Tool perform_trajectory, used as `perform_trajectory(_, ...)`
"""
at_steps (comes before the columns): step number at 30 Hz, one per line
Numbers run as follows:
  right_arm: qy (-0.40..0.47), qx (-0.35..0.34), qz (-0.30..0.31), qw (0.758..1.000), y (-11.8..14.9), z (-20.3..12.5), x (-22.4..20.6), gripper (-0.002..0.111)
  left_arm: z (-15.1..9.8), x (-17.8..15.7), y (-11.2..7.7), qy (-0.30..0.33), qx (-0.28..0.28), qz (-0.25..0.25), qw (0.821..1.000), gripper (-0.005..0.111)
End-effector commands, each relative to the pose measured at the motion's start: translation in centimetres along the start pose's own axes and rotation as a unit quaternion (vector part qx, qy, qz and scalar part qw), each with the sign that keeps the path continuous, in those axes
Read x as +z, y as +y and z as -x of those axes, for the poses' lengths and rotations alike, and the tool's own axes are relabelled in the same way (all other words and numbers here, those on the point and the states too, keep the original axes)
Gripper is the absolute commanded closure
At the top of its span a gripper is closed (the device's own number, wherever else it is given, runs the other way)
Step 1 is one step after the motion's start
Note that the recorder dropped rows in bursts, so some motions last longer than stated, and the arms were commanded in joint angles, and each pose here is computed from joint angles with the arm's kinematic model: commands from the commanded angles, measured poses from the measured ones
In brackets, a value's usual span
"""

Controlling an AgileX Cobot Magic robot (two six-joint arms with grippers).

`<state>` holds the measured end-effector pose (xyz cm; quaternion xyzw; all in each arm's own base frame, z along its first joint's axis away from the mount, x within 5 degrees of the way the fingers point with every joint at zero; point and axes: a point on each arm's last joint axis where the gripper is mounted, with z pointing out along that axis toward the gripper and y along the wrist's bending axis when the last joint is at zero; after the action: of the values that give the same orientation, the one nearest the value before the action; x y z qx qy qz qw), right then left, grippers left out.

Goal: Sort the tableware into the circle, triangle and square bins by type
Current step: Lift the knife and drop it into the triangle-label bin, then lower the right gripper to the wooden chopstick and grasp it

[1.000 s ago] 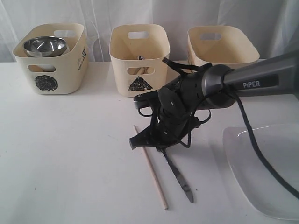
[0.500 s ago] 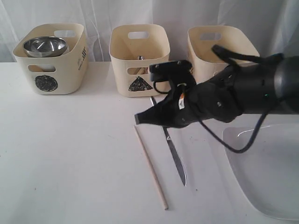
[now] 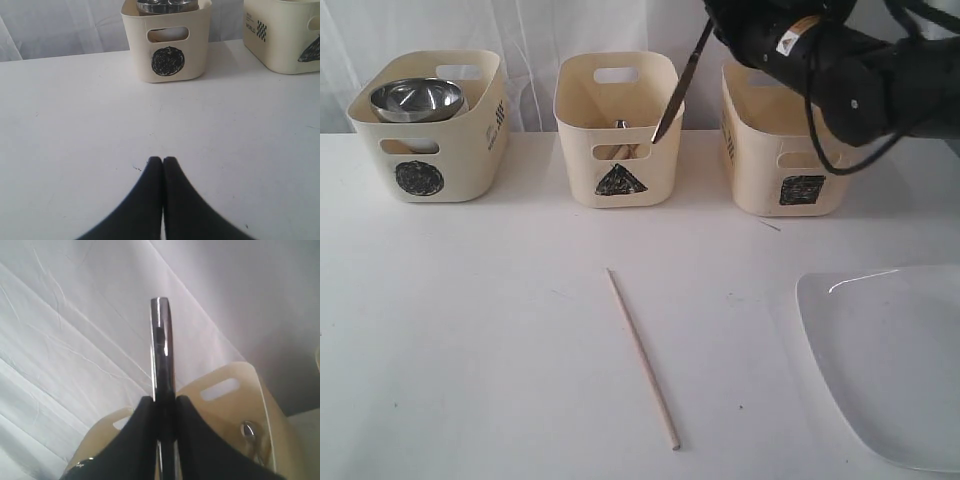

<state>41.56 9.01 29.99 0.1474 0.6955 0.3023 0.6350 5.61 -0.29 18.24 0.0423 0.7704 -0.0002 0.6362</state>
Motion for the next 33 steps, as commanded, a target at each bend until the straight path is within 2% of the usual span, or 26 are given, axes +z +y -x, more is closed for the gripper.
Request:
perform_trajectory(1,-0.029,0.002,0.02,0.999,-0.2,0.5,3.6,0.108,-0.1,0.0,0.0,-0.001,-0.003,-0.003,1.0,0.107)
perform_trajectory(5,-0.044,0.001,0.031,0.999,-0.5,0.4,6.7,0.108,-0.1,0.0,0.0,-0.001,-0.003,-0.003,1.0,0.107)
perform_trajectory(9,-0.025,-0.004,0.016,1.0,-1.9,-1.3,9.9,0.108,-0.1,0.0,0.0,-0.001,-0.003,-0.003,1.0,0.107)
perform_trajectory(17,0.005,-0.077,0.014,0.997,-3.1,-3.7,14.2,0.107,-0.1,0.0,0.0,-0.001,-0.003,-0.003,1.0,0.107)
perform_trajectory(20,0.014,-0.08,0.008,0.997,-3.4,-4.3,14.5,0.1,-0.1,0.0,0.0,-0.001,-0.003,-0.003,1.0,0.107)
perform_trajectory(25,0.047,-0.116,-0.015,0.992,-3.5,-4.6,14.4,0.073,-0.1,0.0,0.0,-0.001,-0.003,-0.003,1.0,0.107)
perform_trajectory(30,0.117,-0.203,-0.071,0.97,-2.5,-4.0,12.8,0.074,-0.1,0.0,0.0,-0.001,-0.003,-0.003,1.0,0.107)
perform_trajectory(33,0.154,-0.289,-0.076,0.942,-0.9,-3.4,11.0,0.079,-0.1,0.0,0.0,-0.001,-0.003,-0.003,1.0,0.107)
